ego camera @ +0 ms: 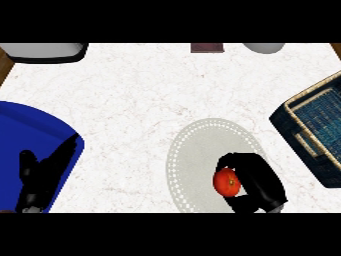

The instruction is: Pick the tomato from the placemat and place it in the basket

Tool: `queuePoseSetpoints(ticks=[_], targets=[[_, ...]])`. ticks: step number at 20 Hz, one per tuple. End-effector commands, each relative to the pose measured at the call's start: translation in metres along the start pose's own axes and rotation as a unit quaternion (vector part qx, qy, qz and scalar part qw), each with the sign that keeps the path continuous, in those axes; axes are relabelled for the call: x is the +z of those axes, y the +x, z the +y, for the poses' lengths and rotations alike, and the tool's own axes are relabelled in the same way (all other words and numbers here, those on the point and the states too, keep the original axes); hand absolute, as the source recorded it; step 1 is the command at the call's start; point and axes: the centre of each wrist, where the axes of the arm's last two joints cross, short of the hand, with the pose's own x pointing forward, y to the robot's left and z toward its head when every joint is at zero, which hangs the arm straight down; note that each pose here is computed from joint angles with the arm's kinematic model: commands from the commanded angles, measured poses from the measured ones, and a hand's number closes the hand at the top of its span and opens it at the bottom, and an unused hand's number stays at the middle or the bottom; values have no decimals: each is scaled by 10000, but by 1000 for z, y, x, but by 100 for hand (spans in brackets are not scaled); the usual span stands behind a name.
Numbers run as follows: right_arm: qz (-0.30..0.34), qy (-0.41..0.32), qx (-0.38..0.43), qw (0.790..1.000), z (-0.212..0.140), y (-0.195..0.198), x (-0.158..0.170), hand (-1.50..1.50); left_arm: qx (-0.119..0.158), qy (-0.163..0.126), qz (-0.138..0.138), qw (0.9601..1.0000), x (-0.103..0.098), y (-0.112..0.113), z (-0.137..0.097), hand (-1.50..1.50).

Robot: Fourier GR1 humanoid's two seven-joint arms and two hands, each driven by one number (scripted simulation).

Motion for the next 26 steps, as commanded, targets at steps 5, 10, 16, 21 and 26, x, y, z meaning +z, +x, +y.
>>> queuePoseSetpoints(ticks=[5,10,16,21,26], targets=[[-362,550,713,9953,6,6,41,150,179,123,718,9972,5,-23,3,0],[-946,1651,1630,9681,1,-9,124,150,108,340,748,9966,17,-33,17,0],[-1196,544,1404,9813,-59,7,170,150,171,332,789,9962,24,-47,-8,0],[-1387,-463,-1691,9747,-64,50,175,150,163,353,656,9971,23,-31,13,0],[-1579,-1401,-2120,9542,-104,67,187,150,163,350,707,9967,23,-34,15,0]])
